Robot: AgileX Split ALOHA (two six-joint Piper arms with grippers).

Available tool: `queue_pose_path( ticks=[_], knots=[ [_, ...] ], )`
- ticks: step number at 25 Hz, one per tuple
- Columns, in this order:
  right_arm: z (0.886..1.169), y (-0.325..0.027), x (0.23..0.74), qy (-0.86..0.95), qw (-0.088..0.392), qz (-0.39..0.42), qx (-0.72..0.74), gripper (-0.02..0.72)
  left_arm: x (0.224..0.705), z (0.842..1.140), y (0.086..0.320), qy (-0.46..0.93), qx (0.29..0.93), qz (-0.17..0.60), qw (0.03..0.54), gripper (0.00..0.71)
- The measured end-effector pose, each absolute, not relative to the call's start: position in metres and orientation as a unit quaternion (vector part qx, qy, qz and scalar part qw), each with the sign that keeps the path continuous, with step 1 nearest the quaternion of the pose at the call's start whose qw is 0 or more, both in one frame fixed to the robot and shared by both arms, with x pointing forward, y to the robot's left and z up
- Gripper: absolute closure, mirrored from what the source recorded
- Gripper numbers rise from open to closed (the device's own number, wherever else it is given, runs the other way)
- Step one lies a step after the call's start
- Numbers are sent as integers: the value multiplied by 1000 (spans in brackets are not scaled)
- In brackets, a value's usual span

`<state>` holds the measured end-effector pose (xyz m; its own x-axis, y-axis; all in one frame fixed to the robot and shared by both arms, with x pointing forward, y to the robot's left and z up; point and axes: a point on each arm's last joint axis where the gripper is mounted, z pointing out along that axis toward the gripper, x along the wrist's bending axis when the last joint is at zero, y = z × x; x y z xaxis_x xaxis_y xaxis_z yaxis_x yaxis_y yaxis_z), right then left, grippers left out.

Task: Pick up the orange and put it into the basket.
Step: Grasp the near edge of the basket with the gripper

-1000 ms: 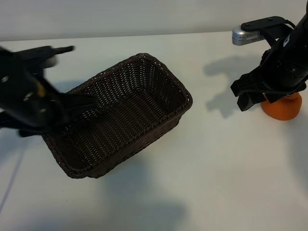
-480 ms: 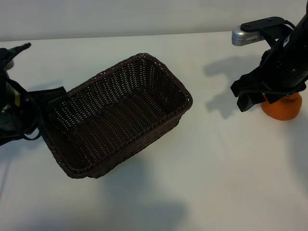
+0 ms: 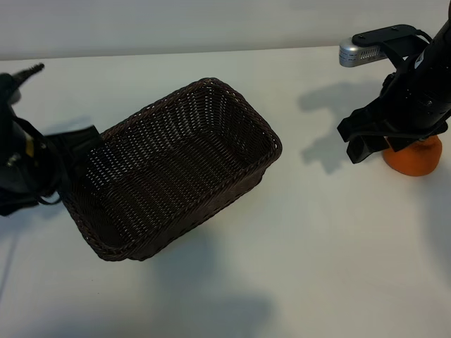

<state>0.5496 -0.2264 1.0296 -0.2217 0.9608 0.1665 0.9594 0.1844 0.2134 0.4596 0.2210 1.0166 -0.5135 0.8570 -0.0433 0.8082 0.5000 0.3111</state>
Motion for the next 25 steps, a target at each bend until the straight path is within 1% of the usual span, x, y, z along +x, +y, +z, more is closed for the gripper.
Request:
queue_pose_path(
  ticks=[5, 14, 18, 25],
  knots=[
    [1030, -226, 550, 770, 3, 137, 623, 108, 460, 990, 218, 866, 481, 109, 83, 145],
    [1030, -226, 550, 770, 2, 137, 623, 108, 470, 969, 210, 869, 480, 92, 76, 145],
    [1030, -226, 550, 770, 2, 137, 623, 108, 476, 961, 216, 880, 463, 81, 72, 145],
    [1030, -226, 550, 770, 2, 138, 623, 108, 483, 956, 227, 885, 453, 62, 88, 145]
  ],
)
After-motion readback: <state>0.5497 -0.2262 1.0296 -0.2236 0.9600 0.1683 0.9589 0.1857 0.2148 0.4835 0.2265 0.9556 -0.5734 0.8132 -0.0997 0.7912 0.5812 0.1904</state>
